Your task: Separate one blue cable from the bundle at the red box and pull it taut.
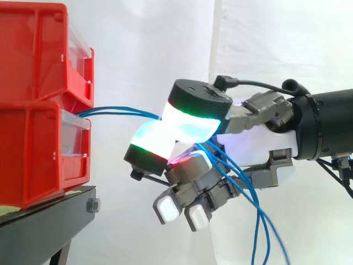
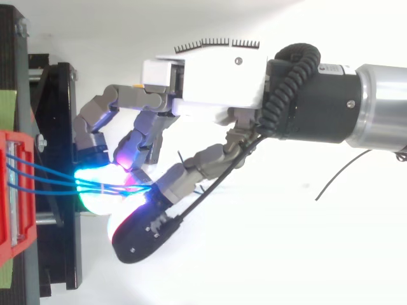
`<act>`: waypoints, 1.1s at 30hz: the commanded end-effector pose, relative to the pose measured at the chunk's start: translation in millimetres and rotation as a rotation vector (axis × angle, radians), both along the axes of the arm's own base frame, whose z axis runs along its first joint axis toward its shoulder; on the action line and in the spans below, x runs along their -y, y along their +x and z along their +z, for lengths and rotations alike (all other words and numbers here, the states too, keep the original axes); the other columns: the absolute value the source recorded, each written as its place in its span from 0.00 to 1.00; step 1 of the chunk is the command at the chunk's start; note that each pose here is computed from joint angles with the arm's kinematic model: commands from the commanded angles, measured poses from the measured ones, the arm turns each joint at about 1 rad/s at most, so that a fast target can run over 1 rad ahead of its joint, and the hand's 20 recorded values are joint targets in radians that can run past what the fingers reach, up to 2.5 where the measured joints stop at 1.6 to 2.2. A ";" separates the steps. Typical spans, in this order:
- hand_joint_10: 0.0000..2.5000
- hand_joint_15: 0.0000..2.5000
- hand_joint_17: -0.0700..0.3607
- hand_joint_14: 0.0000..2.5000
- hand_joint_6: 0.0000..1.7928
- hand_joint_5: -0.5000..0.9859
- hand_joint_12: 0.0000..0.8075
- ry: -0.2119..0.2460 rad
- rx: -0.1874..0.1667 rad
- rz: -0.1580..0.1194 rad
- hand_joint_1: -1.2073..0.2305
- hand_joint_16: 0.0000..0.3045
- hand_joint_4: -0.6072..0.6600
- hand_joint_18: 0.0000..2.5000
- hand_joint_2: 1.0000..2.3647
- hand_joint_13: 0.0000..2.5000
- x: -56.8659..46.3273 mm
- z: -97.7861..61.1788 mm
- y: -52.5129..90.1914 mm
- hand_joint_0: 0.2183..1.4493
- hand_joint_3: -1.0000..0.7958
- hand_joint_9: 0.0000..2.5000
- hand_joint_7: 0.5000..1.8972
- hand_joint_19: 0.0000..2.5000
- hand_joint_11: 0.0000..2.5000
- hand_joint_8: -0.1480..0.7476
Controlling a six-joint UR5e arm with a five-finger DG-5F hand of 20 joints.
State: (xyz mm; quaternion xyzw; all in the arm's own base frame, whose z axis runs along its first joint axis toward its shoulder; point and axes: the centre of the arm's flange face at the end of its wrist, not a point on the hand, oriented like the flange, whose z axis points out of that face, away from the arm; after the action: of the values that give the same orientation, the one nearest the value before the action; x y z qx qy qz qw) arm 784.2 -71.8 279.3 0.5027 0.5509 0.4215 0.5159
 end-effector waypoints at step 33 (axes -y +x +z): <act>0.01 0.26 0.42 0.01 0.49 0.21 0.52 0.001 0.006 0.002 0.25 0.16 0.46 0.35 0.00 0.35 -1.3 0.7 0.8 0.46 0.30 0.45 0.50 0.28 0.59 0.51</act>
State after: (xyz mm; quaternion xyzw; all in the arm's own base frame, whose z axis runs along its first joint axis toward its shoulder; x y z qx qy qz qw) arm 784.7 -70.9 279.3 0.5015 0.5500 0.4231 0.5168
